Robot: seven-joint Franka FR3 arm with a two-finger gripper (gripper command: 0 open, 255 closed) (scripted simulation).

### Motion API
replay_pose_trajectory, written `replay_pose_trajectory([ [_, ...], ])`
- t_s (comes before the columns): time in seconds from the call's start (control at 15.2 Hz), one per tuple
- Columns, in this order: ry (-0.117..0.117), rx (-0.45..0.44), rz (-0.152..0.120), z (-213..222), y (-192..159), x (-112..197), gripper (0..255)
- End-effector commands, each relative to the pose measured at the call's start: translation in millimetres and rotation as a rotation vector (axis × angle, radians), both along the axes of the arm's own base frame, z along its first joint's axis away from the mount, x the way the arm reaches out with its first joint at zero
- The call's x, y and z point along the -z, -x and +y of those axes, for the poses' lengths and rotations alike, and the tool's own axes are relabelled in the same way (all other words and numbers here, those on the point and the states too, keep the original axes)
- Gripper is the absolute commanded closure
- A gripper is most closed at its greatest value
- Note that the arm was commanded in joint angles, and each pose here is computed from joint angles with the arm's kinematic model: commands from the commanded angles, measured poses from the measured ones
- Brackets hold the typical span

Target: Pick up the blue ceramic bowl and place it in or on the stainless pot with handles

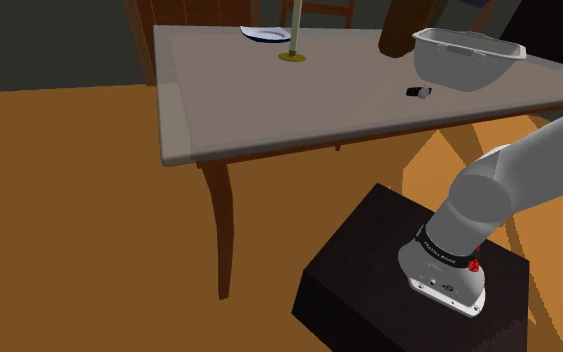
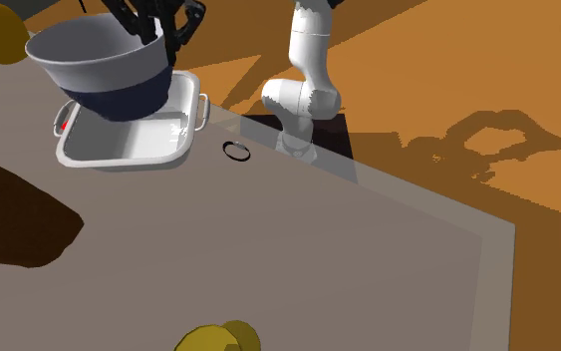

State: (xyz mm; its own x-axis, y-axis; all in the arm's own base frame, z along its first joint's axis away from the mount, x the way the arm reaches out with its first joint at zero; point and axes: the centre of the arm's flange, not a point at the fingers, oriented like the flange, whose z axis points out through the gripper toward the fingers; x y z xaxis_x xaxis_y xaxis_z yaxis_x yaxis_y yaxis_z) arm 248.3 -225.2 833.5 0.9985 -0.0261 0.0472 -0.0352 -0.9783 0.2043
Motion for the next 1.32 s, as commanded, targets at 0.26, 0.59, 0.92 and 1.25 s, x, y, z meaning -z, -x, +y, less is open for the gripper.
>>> replay_pose_trajectory([
  [0.26,0.001,-0.002,0.000,-62.7,43.8,-8.0,255],
  [0.59,0.001,-0.002,0.000,-62.7,43.8,18.4,255],
  [0.92,0.001,-0.002,0.000,-62.7,43.8,44.8,255],
  [1.25,0.001,-0.002,0.000,-62.7,43.8,71.2,255],
])
